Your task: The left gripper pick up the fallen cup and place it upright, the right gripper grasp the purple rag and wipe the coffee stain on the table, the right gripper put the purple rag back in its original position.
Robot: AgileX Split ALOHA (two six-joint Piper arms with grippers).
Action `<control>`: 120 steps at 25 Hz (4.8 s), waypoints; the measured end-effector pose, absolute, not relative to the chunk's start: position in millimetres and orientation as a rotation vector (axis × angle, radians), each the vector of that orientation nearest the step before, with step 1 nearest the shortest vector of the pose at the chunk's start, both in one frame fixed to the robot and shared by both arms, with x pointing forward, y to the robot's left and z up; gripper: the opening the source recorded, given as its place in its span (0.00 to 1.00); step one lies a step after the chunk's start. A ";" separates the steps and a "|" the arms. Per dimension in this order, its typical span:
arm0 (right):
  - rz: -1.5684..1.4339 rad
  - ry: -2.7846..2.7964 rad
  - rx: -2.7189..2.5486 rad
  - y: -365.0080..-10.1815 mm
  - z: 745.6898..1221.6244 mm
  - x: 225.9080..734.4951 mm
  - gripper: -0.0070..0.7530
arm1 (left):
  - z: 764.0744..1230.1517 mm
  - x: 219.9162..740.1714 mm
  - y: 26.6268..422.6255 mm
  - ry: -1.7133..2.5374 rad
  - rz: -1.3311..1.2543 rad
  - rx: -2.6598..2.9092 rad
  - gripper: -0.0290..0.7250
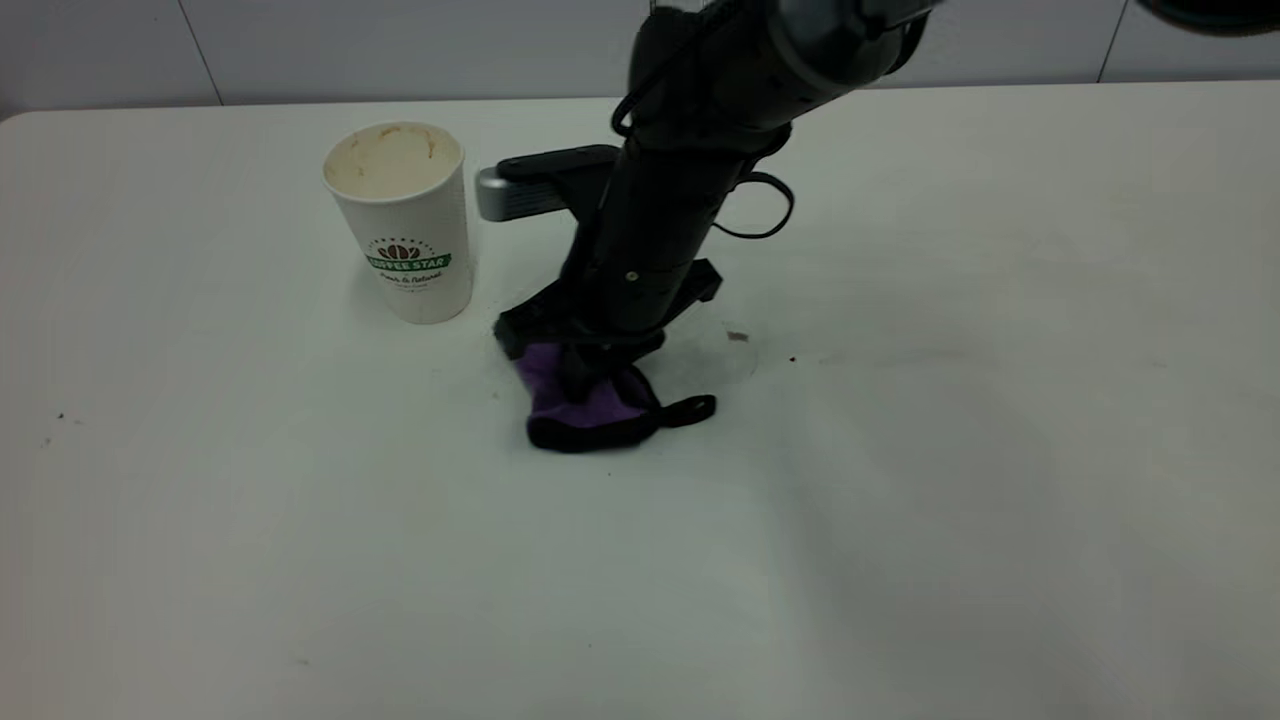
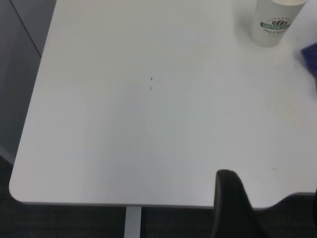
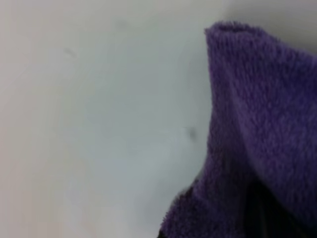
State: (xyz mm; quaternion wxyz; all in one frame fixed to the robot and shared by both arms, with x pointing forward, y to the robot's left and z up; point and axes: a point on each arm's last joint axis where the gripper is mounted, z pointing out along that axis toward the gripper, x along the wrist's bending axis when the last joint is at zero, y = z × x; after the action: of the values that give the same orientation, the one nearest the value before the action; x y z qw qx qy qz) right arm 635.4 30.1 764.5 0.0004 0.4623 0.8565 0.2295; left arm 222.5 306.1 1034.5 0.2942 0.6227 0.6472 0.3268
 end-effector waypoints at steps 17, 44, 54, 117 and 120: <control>0.465 2.423 1.947 -124.9 764.4 709.3 0.10 | 1034.5 222.5 306.1 1.724 0.869 1.656 0.61; 0.108 2.243 2.117 -293.9 936.0 708.3 0.96 | 1034.5 222.5 306.1 1.724 0.869 1.656 0.61; 0.467 2.157 1.820 -263.9 1133.3 596.3 0.95 | 1034.5 222.5 306.1 1.723 0.870 1.657 0.61; 0.864 1.603 1.572 -299.6 1044.9 228.5 0.82 | 1034.5 222.5 306.1 1.724 0.869 1.656 0.61; 0.894 1.614 1.577 -297.1 1044.8 228.2 0.82 | 1034.5 222.5 306.1 1.723 0.870 1.657 0.61</control>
State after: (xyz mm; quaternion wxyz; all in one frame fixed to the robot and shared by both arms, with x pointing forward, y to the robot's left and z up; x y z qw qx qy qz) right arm 228.2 -297.1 1044.8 0.3497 0.6086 0.6230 0.3452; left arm 222.5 306.1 1034.5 0.2944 0.6224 0.6475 0.3266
